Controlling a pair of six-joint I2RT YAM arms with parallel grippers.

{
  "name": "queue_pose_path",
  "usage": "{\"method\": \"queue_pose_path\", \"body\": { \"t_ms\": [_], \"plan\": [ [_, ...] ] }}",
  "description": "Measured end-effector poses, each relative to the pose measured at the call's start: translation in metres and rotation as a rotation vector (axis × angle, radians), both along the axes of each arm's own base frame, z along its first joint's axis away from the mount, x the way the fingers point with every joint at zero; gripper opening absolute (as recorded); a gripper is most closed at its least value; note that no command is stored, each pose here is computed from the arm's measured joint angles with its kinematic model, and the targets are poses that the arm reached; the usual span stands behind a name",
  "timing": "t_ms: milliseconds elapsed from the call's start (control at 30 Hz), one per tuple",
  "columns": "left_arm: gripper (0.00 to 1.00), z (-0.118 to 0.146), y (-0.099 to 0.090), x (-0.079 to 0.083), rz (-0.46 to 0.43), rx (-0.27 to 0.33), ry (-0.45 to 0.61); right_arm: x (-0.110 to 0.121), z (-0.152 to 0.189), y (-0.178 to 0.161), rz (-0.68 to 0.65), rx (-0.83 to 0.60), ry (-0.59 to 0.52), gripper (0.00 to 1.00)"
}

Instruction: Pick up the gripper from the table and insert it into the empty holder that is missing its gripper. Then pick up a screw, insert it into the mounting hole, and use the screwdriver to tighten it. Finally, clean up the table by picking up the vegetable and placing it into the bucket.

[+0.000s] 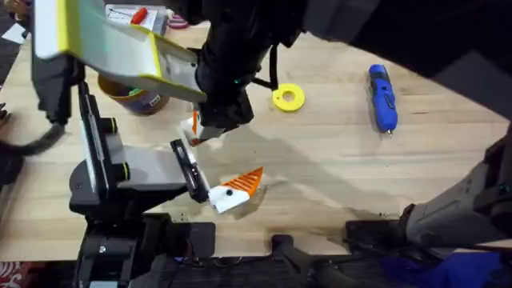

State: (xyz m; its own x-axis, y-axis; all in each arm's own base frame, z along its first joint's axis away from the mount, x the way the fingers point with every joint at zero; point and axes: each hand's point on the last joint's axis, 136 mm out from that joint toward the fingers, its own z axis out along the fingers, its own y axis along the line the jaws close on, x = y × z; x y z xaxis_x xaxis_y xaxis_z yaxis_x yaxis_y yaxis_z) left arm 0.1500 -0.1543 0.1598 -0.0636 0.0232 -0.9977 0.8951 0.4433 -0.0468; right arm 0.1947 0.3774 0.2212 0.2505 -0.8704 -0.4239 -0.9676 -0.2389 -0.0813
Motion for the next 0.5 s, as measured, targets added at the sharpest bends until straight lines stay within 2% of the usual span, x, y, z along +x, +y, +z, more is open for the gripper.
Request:
{"method": "queue_pose_path", "body": {
  "t_ms": [500],
  "plan": [
    [0.985,-0.001,0.000,0.000,0.002,-0.010,0.025,0.002,-0.010,0.003,0.000,-0.019,0.013,0.006]
  ]
}}
